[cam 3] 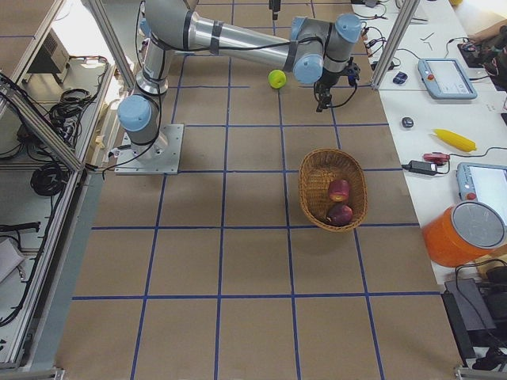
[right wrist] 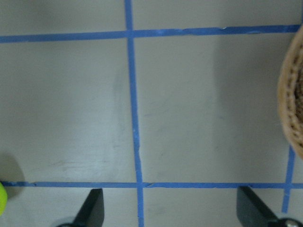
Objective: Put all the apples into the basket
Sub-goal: 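Withdraw the left gripper while the right gripper reaches toward the green apple, then lower the right gripper and grasp the green apple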
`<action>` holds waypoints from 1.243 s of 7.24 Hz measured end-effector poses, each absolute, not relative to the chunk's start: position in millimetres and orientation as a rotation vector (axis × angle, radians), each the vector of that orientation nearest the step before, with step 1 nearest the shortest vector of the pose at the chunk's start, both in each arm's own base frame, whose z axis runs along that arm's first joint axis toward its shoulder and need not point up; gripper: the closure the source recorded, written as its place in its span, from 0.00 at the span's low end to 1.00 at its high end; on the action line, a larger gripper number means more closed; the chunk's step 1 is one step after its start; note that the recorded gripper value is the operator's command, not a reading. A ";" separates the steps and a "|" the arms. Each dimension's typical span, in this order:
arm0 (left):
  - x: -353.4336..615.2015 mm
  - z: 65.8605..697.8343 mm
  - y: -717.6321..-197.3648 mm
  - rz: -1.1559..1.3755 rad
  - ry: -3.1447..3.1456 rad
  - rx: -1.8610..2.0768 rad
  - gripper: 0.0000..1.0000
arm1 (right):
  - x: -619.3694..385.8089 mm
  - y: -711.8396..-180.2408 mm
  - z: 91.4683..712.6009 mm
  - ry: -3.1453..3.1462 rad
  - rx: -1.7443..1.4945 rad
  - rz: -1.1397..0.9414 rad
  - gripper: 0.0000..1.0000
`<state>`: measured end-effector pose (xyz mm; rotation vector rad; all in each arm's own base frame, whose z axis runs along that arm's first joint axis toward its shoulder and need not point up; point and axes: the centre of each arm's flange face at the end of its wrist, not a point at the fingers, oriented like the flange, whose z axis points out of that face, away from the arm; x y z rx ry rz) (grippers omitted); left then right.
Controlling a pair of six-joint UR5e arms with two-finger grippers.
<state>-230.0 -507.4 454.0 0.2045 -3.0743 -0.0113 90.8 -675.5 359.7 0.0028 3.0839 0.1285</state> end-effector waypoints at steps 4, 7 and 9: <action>-168.3 471.6 -477.9 -0.073 -3.183 -0.196 0.00 | 282.0 -608.2 293.1 3.092 -0.003 0.003 0.00; -155.4 488.6 -475.3 -0.012 -3.179 -0.179 0.00 | 361.9 -555.9 250.8 3.071 -0.132 -0.073 0.00; -159.3 510.7 -477.5 0.060 -3.130 -0.168 0.00 | 388.7 -546.1 228.3 3.062 -0.202 -0.106 0.00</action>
